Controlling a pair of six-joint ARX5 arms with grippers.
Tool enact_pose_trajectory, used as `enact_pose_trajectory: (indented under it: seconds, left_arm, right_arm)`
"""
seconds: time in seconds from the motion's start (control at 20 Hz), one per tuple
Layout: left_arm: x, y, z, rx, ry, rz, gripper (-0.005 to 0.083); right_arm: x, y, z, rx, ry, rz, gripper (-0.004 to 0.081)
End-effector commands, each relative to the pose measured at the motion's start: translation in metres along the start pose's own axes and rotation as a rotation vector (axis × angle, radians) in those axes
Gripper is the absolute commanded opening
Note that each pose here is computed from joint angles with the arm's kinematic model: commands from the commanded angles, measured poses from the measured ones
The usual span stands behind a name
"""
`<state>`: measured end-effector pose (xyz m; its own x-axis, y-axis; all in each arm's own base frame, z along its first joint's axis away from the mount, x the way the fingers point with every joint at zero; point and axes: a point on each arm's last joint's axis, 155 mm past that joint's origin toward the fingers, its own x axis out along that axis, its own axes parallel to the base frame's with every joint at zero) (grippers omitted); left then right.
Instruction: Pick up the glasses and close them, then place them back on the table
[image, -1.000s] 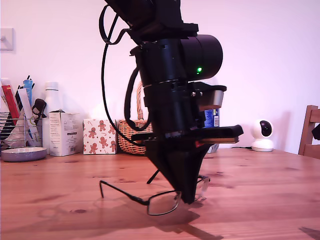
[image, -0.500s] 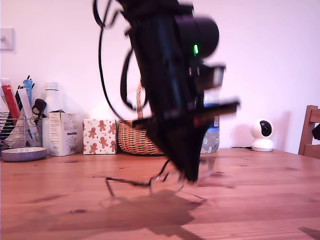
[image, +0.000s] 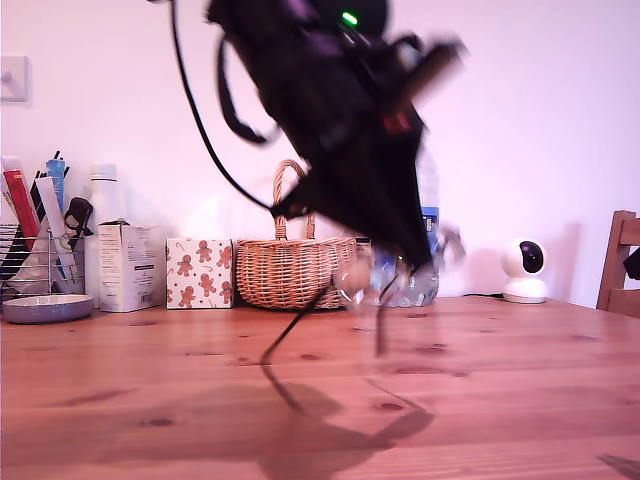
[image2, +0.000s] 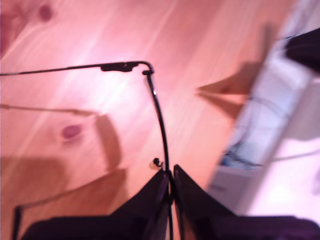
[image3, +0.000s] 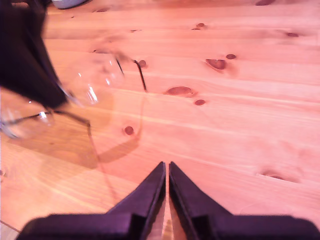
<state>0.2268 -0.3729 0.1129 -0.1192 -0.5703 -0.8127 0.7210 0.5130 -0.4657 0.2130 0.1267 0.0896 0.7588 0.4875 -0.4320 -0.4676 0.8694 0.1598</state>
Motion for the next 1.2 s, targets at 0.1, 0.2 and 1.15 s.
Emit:
enact_pose_trajectory:
  seconds: [0.1,0.2,1.15]
  left_arm:
    - [-0.033,-0.02,0.008,0.006,-0.045,-0.221,-0.0021]
    - [-0.049,-0.023,0.009,0.008,-0.068,-0.33,-0.0021]
    - [-0.121,-0.021,0.003,0.033,-0.388,-0.961,-0.0022]
  right_arm:
    - [0.001,0.001,0.001,-0.008,-0.009,0.003,-0.0012]
    - [0.001,0.001,0.003,-0.013,-0.02,0.005,-0.0012]
    - [-0.017,0.051,0.082,-0.152,-0.347,0.22,0.0269]
